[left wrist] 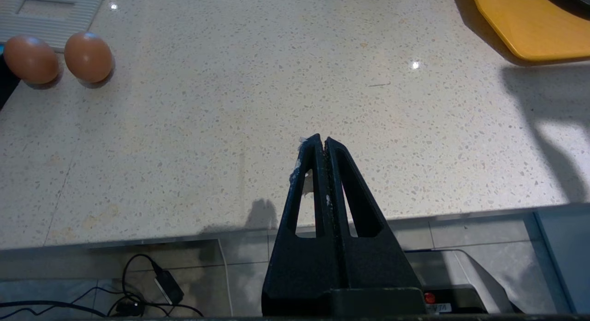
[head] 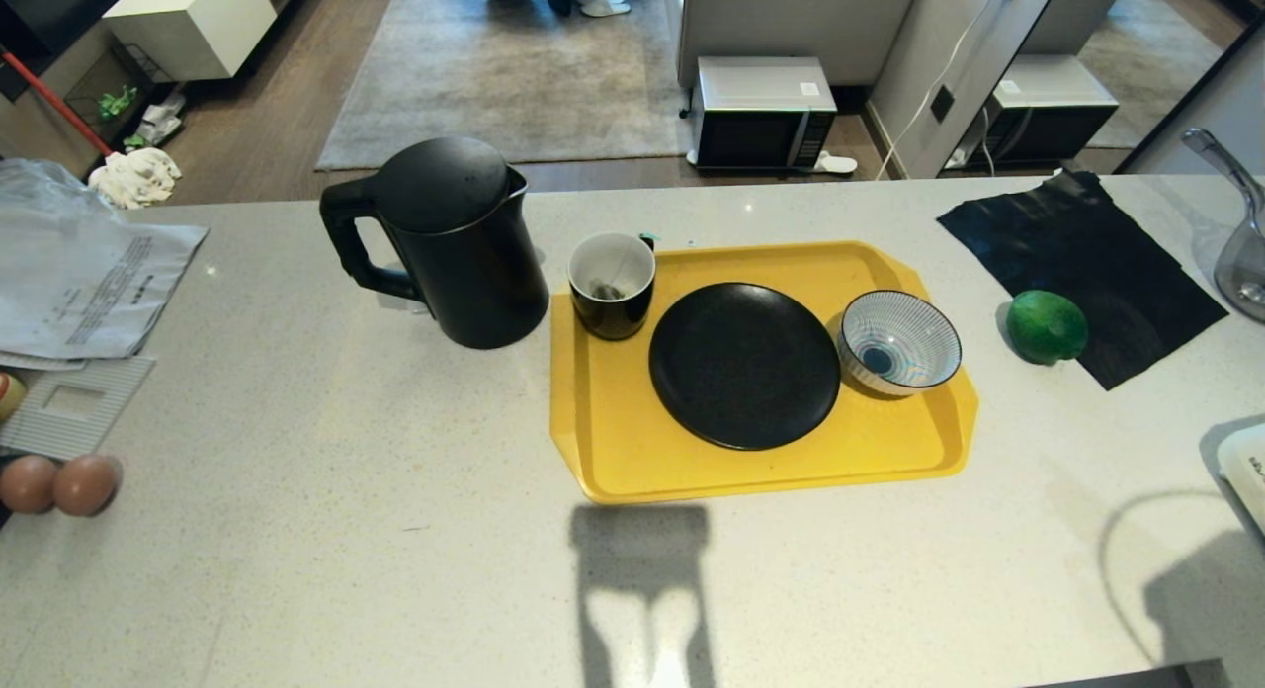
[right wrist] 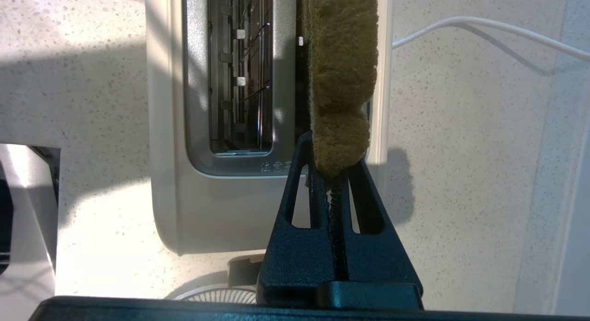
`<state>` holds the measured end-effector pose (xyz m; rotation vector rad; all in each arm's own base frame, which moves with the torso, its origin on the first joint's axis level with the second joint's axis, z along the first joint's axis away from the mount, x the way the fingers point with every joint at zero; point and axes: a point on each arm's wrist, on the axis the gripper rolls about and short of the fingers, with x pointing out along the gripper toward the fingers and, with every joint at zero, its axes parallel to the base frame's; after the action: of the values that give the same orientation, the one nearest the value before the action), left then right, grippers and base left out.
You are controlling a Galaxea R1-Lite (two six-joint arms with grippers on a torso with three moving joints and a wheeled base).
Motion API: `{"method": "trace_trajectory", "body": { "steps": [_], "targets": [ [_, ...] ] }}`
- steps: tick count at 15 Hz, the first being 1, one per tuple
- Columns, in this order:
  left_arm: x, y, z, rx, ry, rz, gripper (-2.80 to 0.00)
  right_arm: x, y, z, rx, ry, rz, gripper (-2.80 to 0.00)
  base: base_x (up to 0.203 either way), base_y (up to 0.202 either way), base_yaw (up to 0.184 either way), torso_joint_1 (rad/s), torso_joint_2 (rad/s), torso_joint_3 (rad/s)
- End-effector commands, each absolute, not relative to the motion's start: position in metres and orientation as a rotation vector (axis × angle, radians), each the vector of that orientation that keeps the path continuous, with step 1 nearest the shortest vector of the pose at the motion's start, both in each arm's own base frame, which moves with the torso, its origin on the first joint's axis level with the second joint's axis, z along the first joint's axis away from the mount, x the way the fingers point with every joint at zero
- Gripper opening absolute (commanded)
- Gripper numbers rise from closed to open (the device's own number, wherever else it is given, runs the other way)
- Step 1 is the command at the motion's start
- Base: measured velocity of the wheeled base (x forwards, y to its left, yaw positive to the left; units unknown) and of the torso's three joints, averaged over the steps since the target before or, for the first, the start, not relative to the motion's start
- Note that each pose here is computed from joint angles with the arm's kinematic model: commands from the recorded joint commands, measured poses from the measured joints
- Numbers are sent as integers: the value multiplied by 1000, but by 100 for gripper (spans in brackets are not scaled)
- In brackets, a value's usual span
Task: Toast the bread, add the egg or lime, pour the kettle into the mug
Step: Put the bread slices in the toaster
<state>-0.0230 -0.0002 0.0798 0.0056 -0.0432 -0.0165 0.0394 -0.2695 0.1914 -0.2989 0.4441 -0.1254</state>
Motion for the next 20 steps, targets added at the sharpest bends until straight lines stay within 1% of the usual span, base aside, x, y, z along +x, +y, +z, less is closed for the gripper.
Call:
{"method": "trace_trajectory", "body": {
  "steps": [1, 7, 8, 20],
  "targets": [
    [-22, 0, 75, 6, -29, -17, -280, 41, -272, 188, -295, 442, -114, -280, 0, 0, 0, 0, 0, 0],
    [-22, 0, 75, 6, -29, -17, -280, 45, -273, 186, -281, 458, -107, -280, 0, 0, 0, 0, 0, 0],
    [-22, 0, 75, 6, -29, -17, -280, 45, -273, 186, -280, 458, -107, 0, 0, 0, 0, 0, 0, 0],
    [-22, 0, 75, 6, -29, -17, -280, 44, -282, 184, -273, 462, -115, 0, 0, 0, 0, 0, 0, 0]
  ]
}}
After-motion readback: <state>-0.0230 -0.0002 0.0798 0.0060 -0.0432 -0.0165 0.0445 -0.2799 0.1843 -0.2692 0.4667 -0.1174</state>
